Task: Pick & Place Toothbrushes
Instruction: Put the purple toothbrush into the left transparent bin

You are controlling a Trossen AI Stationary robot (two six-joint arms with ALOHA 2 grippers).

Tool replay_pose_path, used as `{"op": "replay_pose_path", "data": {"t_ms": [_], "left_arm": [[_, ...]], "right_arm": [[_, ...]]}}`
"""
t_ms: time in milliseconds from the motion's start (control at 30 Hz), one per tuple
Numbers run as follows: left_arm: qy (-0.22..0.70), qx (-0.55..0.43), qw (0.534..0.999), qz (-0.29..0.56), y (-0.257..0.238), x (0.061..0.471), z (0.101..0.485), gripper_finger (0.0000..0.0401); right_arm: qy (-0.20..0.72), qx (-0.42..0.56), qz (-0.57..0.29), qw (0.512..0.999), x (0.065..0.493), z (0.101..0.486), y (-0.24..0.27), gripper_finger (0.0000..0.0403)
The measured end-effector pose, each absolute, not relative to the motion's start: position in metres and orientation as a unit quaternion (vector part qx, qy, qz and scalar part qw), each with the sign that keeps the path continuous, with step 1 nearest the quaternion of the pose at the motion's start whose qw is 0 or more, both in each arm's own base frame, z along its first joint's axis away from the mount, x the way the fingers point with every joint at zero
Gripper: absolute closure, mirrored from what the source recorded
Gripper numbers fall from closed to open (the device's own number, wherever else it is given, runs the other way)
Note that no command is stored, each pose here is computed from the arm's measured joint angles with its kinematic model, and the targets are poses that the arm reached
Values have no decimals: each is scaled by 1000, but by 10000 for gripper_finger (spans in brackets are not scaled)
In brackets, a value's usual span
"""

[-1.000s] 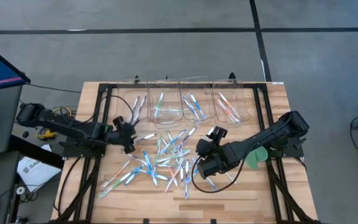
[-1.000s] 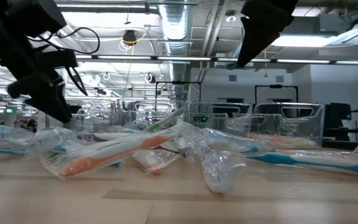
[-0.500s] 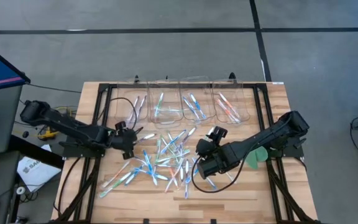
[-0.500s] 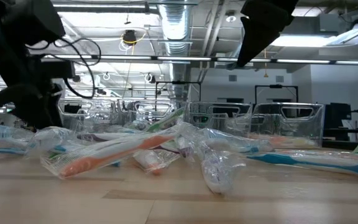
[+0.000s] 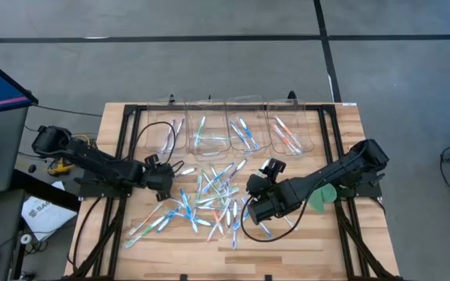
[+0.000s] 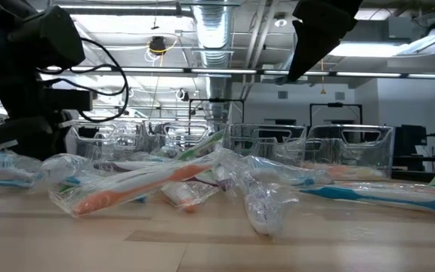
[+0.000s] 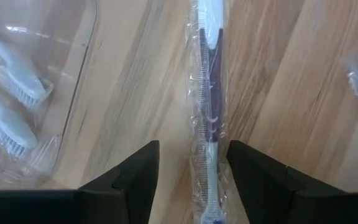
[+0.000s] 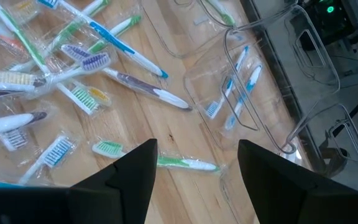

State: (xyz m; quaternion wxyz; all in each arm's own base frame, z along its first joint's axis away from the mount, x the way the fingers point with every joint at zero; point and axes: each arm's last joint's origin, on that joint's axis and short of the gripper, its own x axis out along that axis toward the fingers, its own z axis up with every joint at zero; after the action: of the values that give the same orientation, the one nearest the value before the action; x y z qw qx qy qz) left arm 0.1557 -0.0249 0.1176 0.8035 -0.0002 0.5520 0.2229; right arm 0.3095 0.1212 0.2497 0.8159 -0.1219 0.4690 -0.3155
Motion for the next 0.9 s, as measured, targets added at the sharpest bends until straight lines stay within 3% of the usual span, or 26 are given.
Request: {"op": "replay_pose_path", "data": {"t_ms": [167,433,900], "left_arm": [[547,-26,803,234,-25,156,117,261],[554,-48,801,220,-27,156,117,386],[583,-67,785,199,-31,166,138,401]], "right_arm": [[469,-122,-316,816,310,250,121,184],[468,-122,-316,816,309,250,121,184],[468,-121,-316,816,309,250,121,184]]}}
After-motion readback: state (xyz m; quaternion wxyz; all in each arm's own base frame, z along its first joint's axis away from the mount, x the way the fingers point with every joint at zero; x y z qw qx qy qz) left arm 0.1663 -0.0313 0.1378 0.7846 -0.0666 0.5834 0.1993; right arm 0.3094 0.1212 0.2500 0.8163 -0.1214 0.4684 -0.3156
